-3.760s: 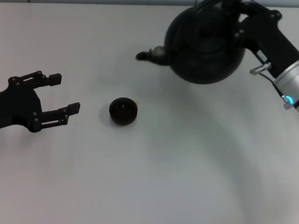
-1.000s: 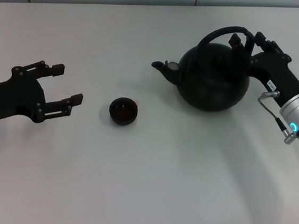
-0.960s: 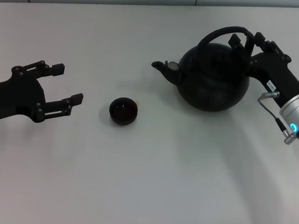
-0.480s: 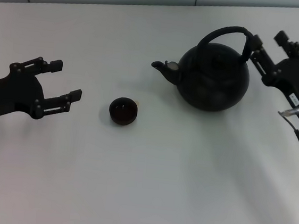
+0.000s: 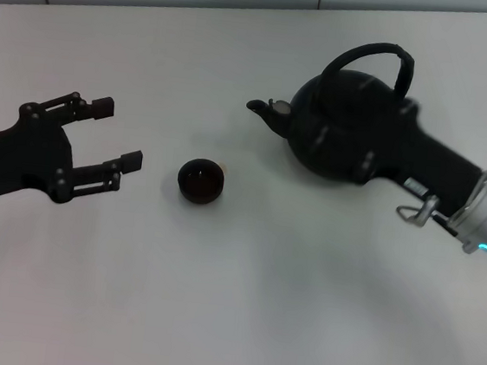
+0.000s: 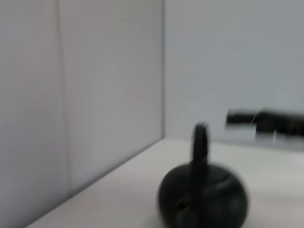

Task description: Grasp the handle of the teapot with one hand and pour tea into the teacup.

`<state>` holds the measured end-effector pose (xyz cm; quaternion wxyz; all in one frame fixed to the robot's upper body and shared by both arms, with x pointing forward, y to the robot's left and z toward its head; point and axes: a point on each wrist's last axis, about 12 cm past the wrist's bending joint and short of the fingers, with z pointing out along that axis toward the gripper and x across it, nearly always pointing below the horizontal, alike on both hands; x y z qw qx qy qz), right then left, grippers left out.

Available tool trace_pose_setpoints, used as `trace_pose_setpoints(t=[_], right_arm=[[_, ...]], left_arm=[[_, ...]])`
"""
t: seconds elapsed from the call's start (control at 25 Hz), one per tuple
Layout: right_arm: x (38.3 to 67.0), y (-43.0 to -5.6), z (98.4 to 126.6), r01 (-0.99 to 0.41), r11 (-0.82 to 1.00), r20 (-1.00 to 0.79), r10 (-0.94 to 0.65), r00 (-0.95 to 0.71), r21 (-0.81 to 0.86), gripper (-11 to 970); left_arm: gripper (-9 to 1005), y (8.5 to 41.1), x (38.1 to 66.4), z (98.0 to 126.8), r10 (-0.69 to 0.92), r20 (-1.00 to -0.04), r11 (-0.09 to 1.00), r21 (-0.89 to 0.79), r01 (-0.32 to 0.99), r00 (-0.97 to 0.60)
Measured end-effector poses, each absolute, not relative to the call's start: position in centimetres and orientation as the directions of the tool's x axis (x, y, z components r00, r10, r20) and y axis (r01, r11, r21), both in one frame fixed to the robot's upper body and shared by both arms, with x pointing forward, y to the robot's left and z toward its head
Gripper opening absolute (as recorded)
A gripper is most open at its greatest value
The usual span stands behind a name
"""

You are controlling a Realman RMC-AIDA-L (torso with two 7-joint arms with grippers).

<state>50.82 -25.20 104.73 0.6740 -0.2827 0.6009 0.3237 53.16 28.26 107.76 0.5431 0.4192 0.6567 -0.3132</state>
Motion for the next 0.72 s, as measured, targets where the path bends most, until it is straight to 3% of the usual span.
trace_pose_setpoints(t=[0.08,0.2,0.48,0.52,0.56,0.72], right_arm=[[51.0,-24.7,104.9,-0.828,0.561,-0.997,0.060,0.056,-0.013,665],[51.0,-24.5,105.2,-0.864,0.503,-0.997,0.040,0.062,-0.034,665],[51.0,-24.8,106.1,-0.920,0.391,-1.000,0.001,0.029,-0.026,665],[51.1,-24.8,106.2,-0.934,0.358,-1.000,-0.020,0.002,-0.009,665],[51.1,-24.8,106.2,-0.934,0.358,-1.000,-0.020,0.002,-0.009,665],[51.2,-24.7,106.4,-0.951,0.308,-0.997,-0.069,-0.027,0.004,665]], left_arm=[[798,28.3,53.2,107.8,0.210,-0.976,0.452,0.044,0.891,-0.059],[798,29.1,51.2,109.5,0.105,-0.994,0.327,0.017,0.945,-0.018],[798,29.6,50.7,110.0,0.078,-0.997,0.291,0.004,0.957,-0.019],[798,31.3,49.3,111.5,0.033,-0.999,0.184,-0.015,0.983,-0.021],[798,31.8,48.9,111.7,0.037,-0.999,0.154,-0.025,0.988,-0.031],[798,32.4,48.6,111.8,0.068,-0.996,0.127,-0.044,0.991,-0.053]])
